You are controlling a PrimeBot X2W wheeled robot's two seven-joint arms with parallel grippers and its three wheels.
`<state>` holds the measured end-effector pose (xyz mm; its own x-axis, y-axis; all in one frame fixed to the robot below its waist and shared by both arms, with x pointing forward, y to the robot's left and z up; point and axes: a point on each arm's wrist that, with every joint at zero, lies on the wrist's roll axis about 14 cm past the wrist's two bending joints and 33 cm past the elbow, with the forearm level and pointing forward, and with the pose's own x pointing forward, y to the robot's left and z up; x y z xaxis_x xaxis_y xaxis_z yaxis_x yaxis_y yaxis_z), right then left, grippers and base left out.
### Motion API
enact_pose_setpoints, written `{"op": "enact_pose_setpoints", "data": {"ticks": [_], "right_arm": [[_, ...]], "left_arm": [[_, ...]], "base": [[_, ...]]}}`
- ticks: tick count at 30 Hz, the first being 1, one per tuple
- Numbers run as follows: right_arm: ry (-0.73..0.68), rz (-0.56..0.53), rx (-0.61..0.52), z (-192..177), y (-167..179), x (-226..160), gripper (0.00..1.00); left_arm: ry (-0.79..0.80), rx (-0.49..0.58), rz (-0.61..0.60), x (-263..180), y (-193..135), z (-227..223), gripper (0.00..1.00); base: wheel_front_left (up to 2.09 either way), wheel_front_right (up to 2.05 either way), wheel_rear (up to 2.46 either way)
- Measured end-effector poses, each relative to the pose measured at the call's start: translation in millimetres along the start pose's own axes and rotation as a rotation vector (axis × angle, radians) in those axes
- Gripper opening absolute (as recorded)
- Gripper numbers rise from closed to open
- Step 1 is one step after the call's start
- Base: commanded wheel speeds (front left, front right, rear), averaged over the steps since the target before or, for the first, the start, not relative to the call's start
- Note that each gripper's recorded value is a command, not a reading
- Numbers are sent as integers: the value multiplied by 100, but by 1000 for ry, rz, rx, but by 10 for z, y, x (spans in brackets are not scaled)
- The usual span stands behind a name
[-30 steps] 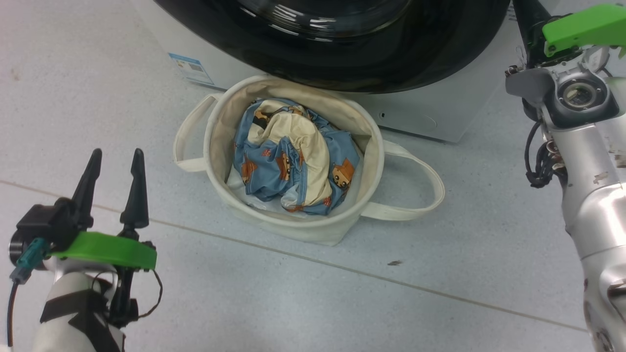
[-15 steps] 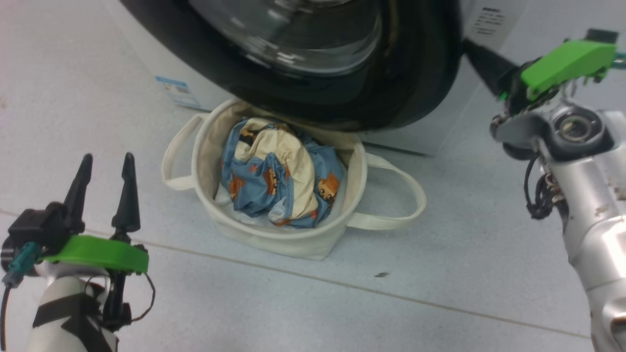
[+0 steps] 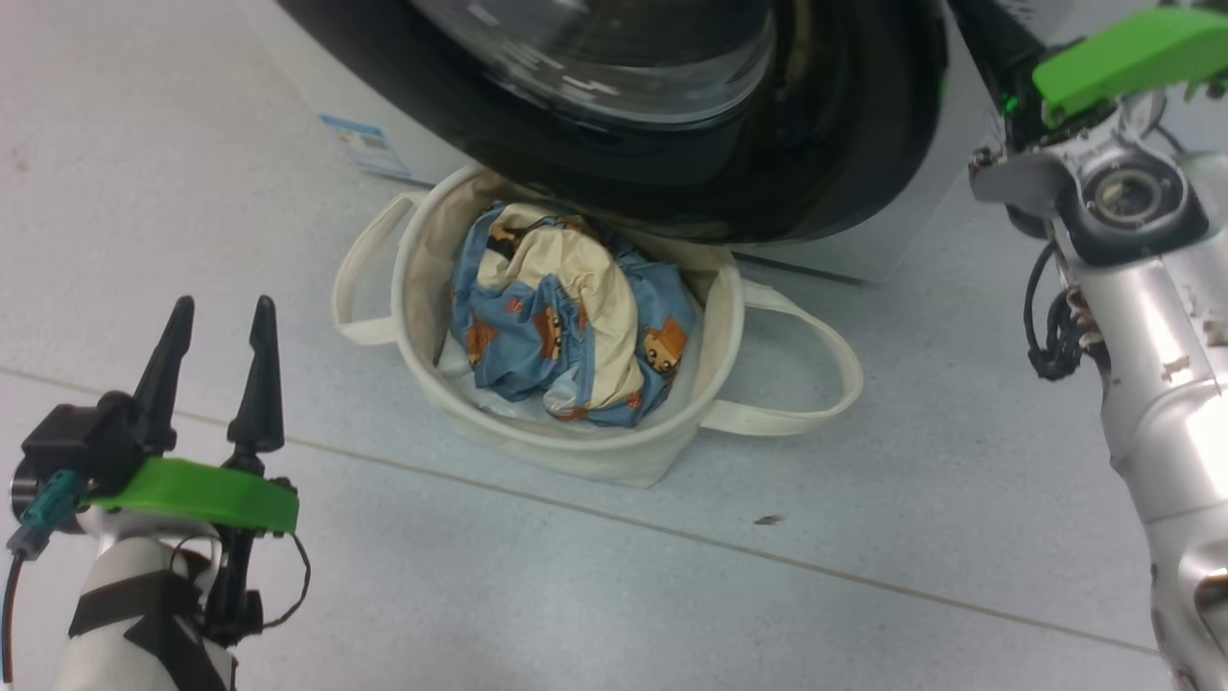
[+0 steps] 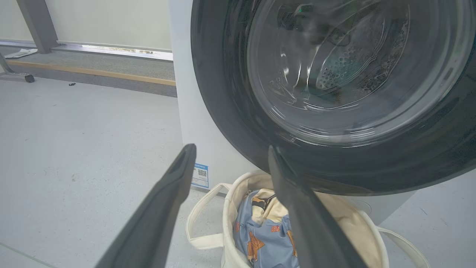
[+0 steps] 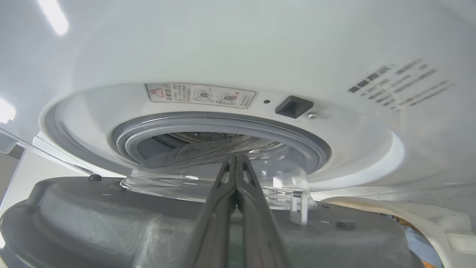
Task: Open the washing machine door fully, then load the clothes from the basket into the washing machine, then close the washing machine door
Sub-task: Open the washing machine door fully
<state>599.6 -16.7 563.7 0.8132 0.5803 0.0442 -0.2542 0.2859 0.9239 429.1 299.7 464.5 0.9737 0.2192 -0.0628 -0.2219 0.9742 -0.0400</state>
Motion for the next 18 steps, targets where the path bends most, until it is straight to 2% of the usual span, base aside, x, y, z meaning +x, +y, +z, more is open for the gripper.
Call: {"op": "enact_pose_setpoints", "data": {"ticks": [6,13,18], "right_arm": [[79,-8,-40,-164,15,106,0],[233,-19,-93,-408,142,-39,0],[328,3,-80,-619,277,-182,0]], "left_arm": [[-2,3,17,-22,65,14,100],[-37,-11,15,-67,61,152,100],[-36,-18,21,-153,93,157,100]], "base": [[0,0,0],[0,0,0],[0,0,0]]}}
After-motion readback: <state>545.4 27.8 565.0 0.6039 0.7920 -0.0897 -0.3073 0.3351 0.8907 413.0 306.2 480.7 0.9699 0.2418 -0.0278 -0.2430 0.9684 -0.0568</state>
